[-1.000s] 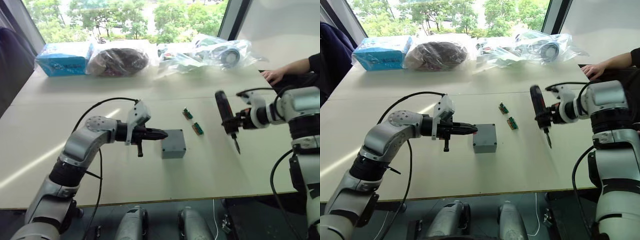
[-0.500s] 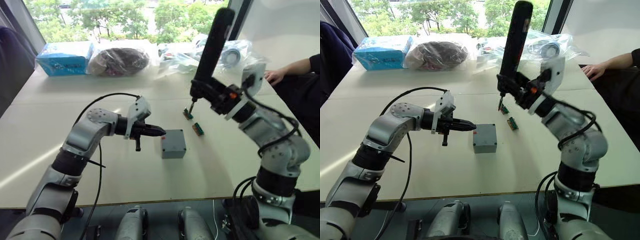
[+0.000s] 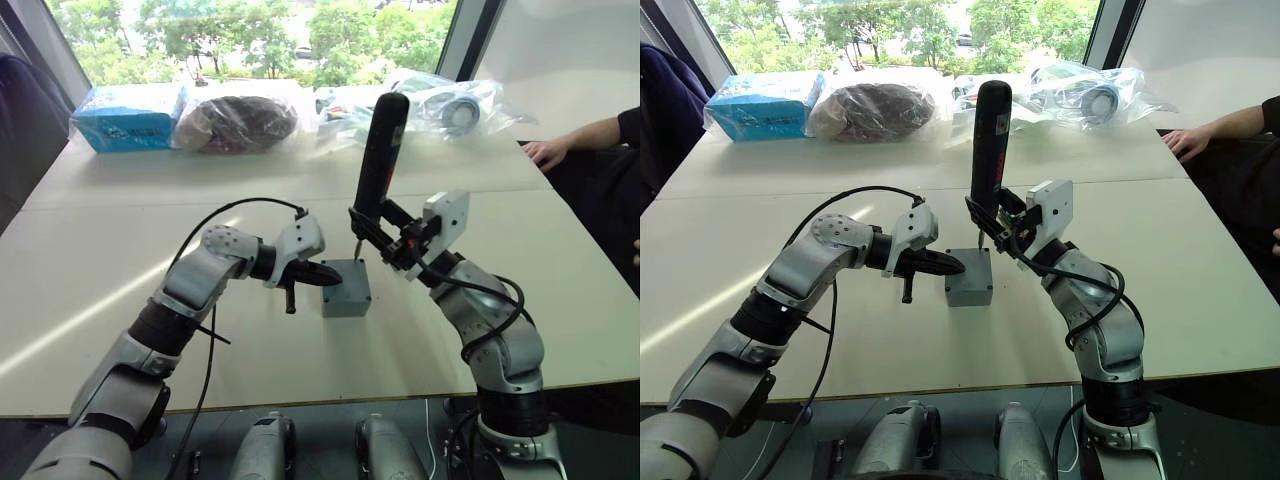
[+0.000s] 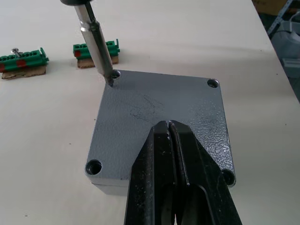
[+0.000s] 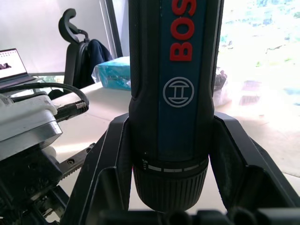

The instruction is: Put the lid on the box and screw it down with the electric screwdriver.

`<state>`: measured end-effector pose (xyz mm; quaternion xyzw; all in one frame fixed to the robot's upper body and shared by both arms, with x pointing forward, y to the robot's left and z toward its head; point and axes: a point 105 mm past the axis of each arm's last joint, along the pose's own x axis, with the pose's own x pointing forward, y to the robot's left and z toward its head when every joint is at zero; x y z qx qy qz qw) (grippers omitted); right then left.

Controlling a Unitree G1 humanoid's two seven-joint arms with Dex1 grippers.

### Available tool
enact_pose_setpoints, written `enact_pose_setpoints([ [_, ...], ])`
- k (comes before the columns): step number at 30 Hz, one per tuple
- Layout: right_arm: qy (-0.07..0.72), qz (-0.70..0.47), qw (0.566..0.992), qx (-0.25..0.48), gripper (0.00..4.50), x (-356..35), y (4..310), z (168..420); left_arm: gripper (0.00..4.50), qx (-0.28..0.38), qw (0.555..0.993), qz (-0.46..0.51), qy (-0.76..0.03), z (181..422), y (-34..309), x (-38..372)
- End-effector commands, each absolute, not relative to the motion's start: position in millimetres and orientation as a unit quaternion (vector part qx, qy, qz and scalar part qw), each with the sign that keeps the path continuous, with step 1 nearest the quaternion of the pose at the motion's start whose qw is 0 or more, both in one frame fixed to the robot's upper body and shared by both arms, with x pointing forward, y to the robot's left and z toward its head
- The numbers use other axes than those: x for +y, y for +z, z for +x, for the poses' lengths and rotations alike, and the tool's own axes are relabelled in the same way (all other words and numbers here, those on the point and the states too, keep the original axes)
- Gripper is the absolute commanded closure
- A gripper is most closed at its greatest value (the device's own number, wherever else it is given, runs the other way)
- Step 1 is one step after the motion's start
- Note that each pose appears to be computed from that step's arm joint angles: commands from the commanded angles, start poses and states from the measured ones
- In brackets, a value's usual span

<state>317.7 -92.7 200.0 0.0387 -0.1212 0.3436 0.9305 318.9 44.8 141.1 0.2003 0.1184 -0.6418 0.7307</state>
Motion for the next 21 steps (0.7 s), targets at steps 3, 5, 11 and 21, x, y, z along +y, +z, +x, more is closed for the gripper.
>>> enact_pose_setpoints([
  [3,0.337,0.031,0.927,-0.165,2.75,-98,220,310,4.50,0.132,0.729,0.207,-0.639,317,132,46],
  [5,0.335,0.026,0.927,-0.164,2.75,-98,220,310,4.50,0.132,0.729,0.207,-0.639,318,132,46],
  [11,0.323,0.017,0.935,-0.146,2.75,-101,201,313,4.50,0.131,0.728,0.207,-0.641,319,135,44],
  [21,0.292,0.023,0.955,-0.041,2.75,-102,150,320,4.50,0.145,0.725,0.203,-0.641,316,128,48],
])
